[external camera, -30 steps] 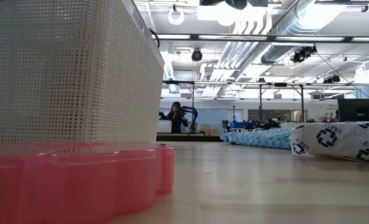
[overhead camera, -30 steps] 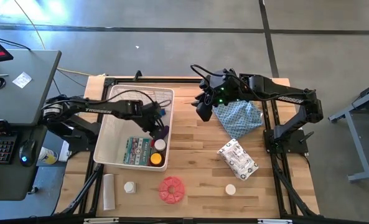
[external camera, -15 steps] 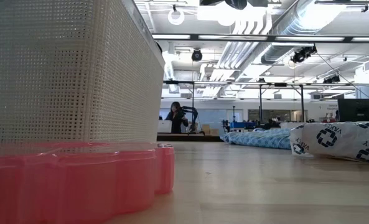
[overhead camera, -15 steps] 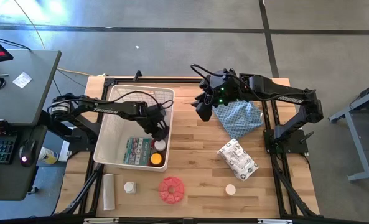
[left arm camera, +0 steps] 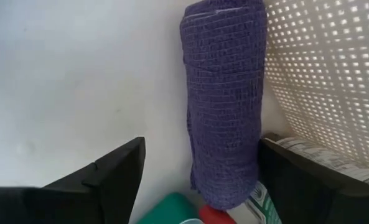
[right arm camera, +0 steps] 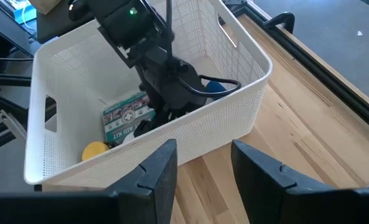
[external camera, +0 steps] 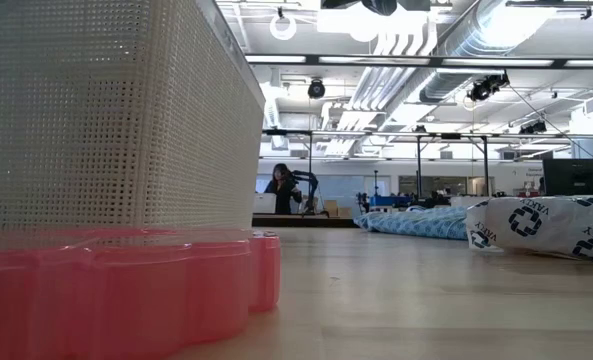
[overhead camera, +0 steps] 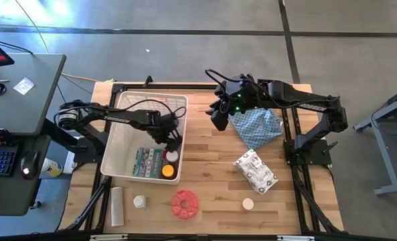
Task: Pick & place medical supplies in basket/bin
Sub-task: Adjust the violet rolled gauze in the white bin
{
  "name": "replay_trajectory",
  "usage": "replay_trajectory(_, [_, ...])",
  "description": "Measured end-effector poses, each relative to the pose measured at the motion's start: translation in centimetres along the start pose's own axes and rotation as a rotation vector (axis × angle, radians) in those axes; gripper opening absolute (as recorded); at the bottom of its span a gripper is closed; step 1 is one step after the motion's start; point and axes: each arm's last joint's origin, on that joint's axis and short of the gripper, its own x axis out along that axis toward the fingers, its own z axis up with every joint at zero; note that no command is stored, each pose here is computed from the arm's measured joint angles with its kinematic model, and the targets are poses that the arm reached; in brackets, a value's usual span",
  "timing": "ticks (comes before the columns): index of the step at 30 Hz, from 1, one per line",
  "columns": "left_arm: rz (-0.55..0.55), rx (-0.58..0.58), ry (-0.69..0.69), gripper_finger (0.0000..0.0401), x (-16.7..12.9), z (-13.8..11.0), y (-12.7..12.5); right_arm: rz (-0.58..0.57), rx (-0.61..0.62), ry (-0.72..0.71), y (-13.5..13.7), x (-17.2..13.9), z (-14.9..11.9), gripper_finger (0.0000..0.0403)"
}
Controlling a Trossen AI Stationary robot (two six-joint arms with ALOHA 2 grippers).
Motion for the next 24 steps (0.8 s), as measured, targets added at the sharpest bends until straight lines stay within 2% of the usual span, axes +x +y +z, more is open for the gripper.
replay_trajectory(3, [0.001,0.001,0.008,0.0328,0.2,0.1,0.0,0.0,0.0,0.0,0.0,0.0,0.0,0.0142])
replay_trajectory(6, [0.0,0.001,0.007,0.0301,0.3,0.1,0.0,-0.001,0.0,0.001,0.0,0.0,0.0,0.0142])
replay_trajectory(16, [-0.043,0.027,0.02,0.0148,0.2,0.2,-0.3,-0.01,-0.003,-0.003,0.0,0.0,0.0,0.0142])
replay_trajectory(20, [-0.022,0.103,0.024,0.0101,-0.6,0.7,-0.8,-0.012,-0.003,-0.004,0.0,0.0,0.0,0.0142])
replay_trajectory(24, [0.027,0.225,-0.011,0.0098,-2.1,1.7,-1.7,-0.012,-0.003,-0.004,0.0,0.0,0.0,0.0142])
